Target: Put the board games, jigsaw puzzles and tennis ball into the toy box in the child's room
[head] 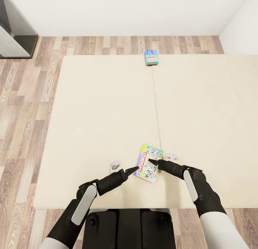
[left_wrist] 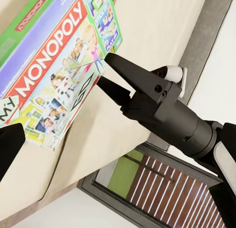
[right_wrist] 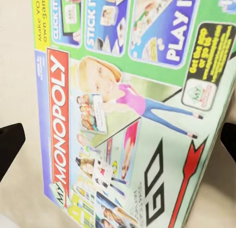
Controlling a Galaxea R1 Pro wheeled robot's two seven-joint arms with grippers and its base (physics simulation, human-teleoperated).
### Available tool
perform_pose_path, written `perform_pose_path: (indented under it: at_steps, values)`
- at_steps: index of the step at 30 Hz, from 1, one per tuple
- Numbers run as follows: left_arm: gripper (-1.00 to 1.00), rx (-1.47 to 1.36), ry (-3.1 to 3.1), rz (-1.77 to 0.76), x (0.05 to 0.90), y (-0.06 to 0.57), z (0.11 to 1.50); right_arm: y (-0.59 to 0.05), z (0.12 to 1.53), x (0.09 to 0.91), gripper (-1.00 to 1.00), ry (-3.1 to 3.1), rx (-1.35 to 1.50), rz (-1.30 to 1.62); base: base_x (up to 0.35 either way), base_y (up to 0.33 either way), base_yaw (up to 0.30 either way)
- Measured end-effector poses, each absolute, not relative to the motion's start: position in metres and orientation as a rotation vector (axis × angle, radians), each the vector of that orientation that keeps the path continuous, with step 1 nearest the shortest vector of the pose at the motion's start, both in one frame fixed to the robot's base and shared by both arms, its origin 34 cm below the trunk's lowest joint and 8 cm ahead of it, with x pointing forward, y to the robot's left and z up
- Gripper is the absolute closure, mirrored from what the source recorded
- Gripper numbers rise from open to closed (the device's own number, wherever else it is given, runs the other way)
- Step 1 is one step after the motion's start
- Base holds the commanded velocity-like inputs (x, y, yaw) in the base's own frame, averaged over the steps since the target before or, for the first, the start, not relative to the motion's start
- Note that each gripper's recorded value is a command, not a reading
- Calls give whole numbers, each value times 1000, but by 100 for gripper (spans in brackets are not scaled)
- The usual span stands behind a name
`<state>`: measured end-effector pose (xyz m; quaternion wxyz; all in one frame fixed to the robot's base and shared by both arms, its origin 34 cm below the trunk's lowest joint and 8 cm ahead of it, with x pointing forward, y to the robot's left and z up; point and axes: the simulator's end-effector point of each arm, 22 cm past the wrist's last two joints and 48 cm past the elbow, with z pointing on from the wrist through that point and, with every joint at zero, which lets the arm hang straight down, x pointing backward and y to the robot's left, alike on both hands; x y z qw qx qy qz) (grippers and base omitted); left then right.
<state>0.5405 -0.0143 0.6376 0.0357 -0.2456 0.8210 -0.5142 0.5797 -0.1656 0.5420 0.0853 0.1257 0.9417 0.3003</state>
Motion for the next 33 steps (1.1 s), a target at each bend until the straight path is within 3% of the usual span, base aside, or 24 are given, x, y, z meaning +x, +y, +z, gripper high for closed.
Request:
perform_pose_path:
  at_steps: [19, 33]
  values:
    - [-100, -754, 2522, -1580, 541, -14, 638, -165, 542, 580, -100, 2807, 375, 896, 0, 10, 0]
    - [-100, -755, 2523, -1580, 541, -14, 638, -165, 542, 580, -100, 2808, 374, 896, 0, 200, 0]
